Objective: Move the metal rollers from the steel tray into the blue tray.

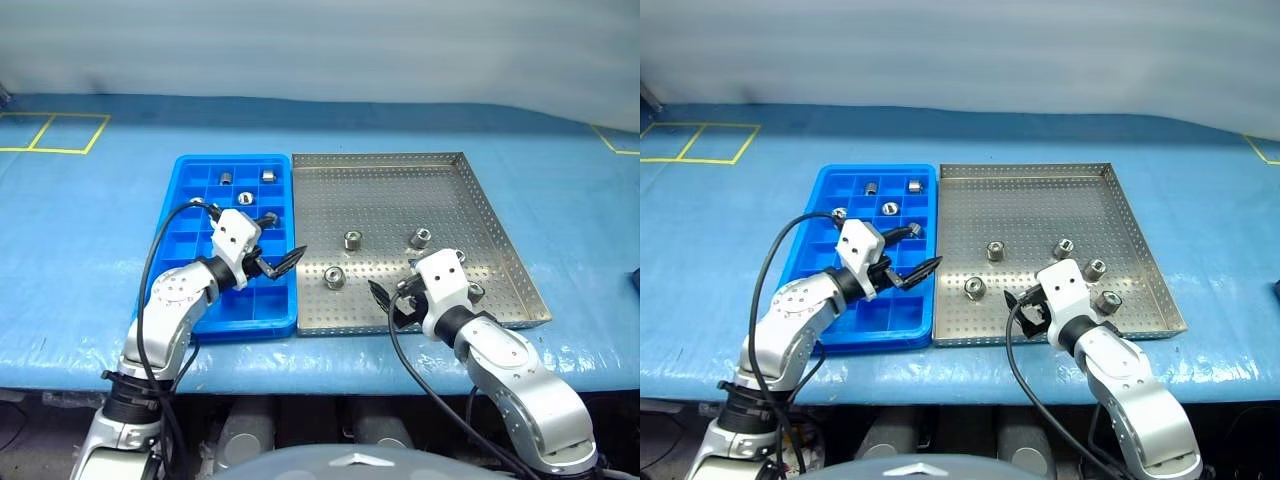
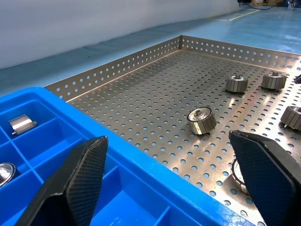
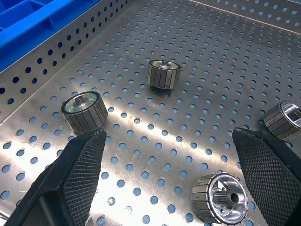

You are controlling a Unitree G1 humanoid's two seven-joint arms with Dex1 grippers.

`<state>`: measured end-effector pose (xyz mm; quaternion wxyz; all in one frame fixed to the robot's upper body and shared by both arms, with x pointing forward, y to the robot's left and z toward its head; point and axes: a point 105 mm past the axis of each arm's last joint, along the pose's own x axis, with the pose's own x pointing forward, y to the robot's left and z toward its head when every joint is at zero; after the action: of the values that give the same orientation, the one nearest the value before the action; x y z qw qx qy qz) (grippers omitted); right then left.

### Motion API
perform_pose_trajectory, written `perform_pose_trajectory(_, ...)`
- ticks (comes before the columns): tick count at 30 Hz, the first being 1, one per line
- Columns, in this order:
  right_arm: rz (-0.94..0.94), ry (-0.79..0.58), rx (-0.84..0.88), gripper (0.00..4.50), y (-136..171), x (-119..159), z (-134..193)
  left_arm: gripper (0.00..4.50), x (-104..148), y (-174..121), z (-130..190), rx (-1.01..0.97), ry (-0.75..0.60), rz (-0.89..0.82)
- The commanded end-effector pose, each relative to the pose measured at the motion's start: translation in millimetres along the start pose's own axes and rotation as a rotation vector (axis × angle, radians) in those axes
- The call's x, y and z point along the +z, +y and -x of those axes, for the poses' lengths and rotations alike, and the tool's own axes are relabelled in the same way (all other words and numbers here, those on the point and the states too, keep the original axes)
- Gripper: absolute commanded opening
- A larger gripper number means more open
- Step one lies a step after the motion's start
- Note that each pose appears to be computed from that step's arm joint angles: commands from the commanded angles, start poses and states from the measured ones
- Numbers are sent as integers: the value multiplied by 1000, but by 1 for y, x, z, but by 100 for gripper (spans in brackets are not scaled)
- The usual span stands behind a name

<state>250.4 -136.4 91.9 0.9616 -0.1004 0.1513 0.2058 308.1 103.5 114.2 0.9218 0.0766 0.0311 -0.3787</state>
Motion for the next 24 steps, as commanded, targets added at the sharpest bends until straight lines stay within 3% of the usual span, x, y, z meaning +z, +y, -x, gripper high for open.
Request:
perform_pose_trajectory(1,21,-42,-3,450,0,10,2,448,16,-1,0,-11,-51,-28)
perform_pose_trajectory(6,24,-42,-4,450,0,11,2,448,19,-1,0,-21,-56,-31)
perform_pose_trajectory(12,27,-50,-16,450,0,13,5,448,41,-1,-14,-84,-109,-82)
perform_pose_trajectory(17,32,-67,-36,450,1,17,11,448,51,-1,-54,-166,-33,-126)
perform_pose_trajectory(24,10,-71,-78,450,5,14,20,448,58,-24,-116,-286,50,-131)
